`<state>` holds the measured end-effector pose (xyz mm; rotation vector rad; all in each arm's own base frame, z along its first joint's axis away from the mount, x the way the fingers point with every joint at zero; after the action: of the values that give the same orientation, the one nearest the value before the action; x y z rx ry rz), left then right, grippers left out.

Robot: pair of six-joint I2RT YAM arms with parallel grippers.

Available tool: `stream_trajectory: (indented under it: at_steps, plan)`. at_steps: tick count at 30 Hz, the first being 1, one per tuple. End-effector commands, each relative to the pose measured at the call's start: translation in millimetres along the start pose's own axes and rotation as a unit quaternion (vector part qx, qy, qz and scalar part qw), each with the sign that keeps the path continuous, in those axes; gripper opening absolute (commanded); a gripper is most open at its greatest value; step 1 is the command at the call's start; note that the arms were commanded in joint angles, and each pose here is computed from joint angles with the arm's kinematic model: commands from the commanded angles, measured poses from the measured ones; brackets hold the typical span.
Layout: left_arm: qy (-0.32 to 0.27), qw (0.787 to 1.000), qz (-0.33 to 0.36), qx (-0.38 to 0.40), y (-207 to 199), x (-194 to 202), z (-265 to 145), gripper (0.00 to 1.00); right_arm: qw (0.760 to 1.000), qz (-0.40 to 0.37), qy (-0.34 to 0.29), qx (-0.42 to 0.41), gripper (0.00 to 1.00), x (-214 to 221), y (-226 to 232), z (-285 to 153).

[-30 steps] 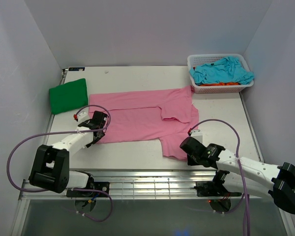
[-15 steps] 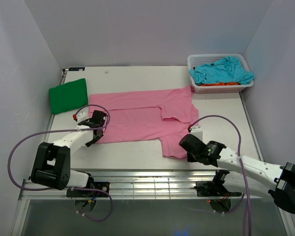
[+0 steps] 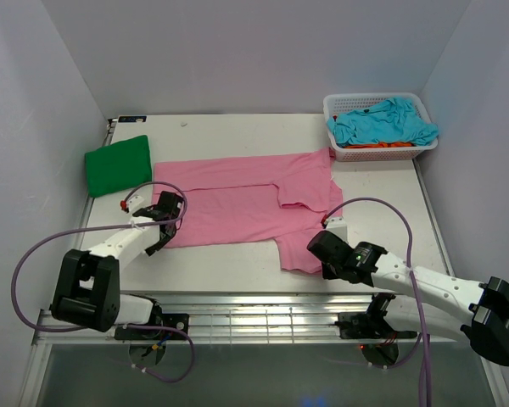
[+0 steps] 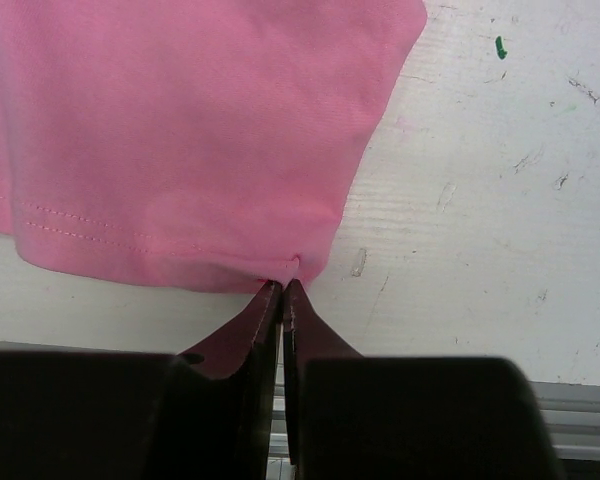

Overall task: Fold and stack the t-shirts
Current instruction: Fold the tshirt

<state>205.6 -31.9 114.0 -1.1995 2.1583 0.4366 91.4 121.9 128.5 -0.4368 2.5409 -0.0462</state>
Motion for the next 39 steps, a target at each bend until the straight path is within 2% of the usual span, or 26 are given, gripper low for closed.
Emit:
stream_trajectory:
  at_steps: [1, 14, 16, 24, 26, 27, 28, 33, 39]
  plan:
    - [-0.007, 1.0, 0.0, -0.027, -4, -4, 5, 0.56, 1.0, 0.0, -0.019, 0.001, 0.08, -6, 2, -1]
    - [0.029, 0.999, -0.003, -0.031, -10, -10, 28, 0.56, 1.0, 0.002, -0.022, -0.003, 0.08, -4, 0, -2]
    - [0.038, 0.999, -0.003, -0.028, -11, -10, 31, 0.53, 1.0, 0.003, -0.021, -0.002, 0.08, -5, 0, -3]
    - [0.08, 0.996, 0.013, -0.038, -15, -8, 50, 0.23, 0.999, 0.009, -0.035, -0.008, 0.08, -11, -1, -12]
    - [0.08, 0.996, 0.012, -0.04, -15, -8, 50, 0.07, 0.999, 0.008, -0.035, -0.006, 0.08, -12, -1, -13]
    - [0.077, 0.996, 0.008, -0.04, -14, -8, 49, 0.06, 0.999, 0.007, -0.035, -0.005, 0.08, -12, -1, -13]
    - [0.069, 0.997, 0.001, -0.035, -13, -11, 46, 0.0, 0.999, 0.008, -0.037, -0.003, 0.08, -13, -2, -13]
    - [0.067, 0.998, -0.012, -0.015, -13, -16, 38, 0.0, 0.999, 0.005, -0.041, 0.0, 0.08, -20, 1, -14]
    - [0.06, 0.998, -0.031, 0.02, -16, -28, 24, 0.0, 0.995, -0.003, -0.092, 0.037, 0.08, -53, 1, -27]
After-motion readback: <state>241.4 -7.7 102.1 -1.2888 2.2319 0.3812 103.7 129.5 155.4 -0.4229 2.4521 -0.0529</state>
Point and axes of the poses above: each gripper's point midway between its finger pads, its own z axis out along the fingers, its own y axis along the line the jaws close on, x = y × z, the point moved 10 cm from there along -z, back along the fingers, and after that the axes turned 10 degrees about -z, right-handed, at the moved point
